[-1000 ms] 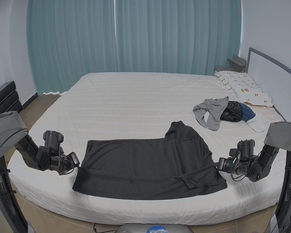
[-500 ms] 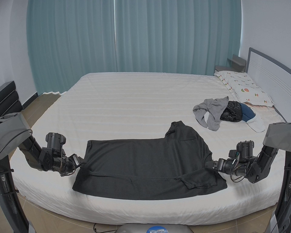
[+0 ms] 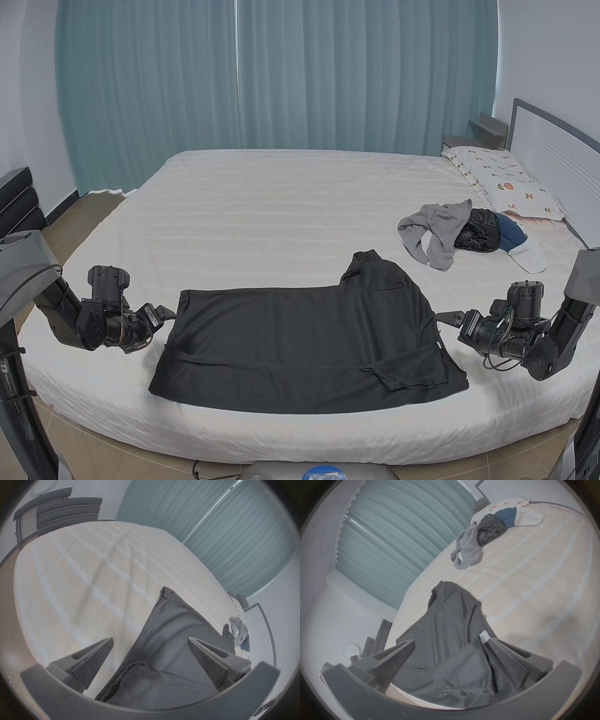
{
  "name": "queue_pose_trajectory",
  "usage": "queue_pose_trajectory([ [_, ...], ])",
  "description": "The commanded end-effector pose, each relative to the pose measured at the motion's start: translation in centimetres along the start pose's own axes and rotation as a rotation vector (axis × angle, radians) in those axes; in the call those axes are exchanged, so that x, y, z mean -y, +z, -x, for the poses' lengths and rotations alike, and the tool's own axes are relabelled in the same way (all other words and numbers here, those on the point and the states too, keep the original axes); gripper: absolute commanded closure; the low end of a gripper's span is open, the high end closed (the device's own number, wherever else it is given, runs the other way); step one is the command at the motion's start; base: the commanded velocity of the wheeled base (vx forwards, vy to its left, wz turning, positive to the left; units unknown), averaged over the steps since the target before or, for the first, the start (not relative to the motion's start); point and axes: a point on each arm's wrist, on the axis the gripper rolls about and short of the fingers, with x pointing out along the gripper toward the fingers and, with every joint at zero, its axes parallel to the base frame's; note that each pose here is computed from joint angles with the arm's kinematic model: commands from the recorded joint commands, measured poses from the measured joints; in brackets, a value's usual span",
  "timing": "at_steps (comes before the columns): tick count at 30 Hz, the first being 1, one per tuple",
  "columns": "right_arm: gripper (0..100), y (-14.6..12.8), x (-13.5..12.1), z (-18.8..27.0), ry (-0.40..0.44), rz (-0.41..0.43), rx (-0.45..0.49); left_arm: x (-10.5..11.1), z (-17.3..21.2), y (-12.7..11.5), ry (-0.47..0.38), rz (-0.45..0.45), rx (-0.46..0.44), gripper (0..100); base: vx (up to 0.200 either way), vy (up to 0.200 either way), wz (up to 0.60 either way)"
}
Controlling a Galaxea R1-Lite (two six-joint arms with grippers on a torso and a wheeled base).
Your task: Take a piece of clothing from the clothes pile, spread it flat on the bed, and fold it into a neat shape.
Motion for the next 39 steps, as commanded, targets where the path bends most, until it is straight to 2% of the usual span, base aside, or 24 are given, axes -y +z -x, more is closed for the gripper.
queue_pose_trajectory([
  [1, 0, -0.4, 0.4, -0.1, 0.0, -0.01, 0.004, 0.0, 0.1, 0.2, -0.007, 0.005, 0.005, 0, 0.0, 0.0, 0.0],
  [7, 0, -0.6, 0.6, -0.2, -0.001, -0.01, 0.003, 0.0, 0.0, 0.0, -0.006, 0.015, -0.005, 0, 0.0, 0.0, 0.0],
  [16, 0, -0.9, 0.6, -0.1, -0.003, -0.008, -0.01, 0.2, 0.2, -0.1, -0.008, 0.027, -0.004, 0, 0.0, -0.2, 0.0],
  [25, 0, -1.0, 0.6, -0.2, -0.003, -0.008, -0.012, 0.3, 0.0, 0.5, -0.009, 0.052, 0.013, 0, 0.0, 0.0, 0.0],
  [28, 0, -1.2, 0.5, -0.2, -0.001, -0.005, -0.018, 0.2, 0.1, 0.6, -0.009, 0.058, 0.018, 0, 0.2, 0.0, 0.0],
  [32, 0, -1.3, 0.5, -0.1, -0.002, -0.003, -0.022, 0.3, 0.3, 0.8, -0.011, 0.057, 0.026, 0, 0.0, 0.0, 0.0],
  [39, 0, -1.7, 0.3, -0.2, -0.001, 0.003, -0.039, 0.2, 1.0, 2.7, -0.022, 0.07, 0.08, 0, 0.0, 0.0, 0.0],
])
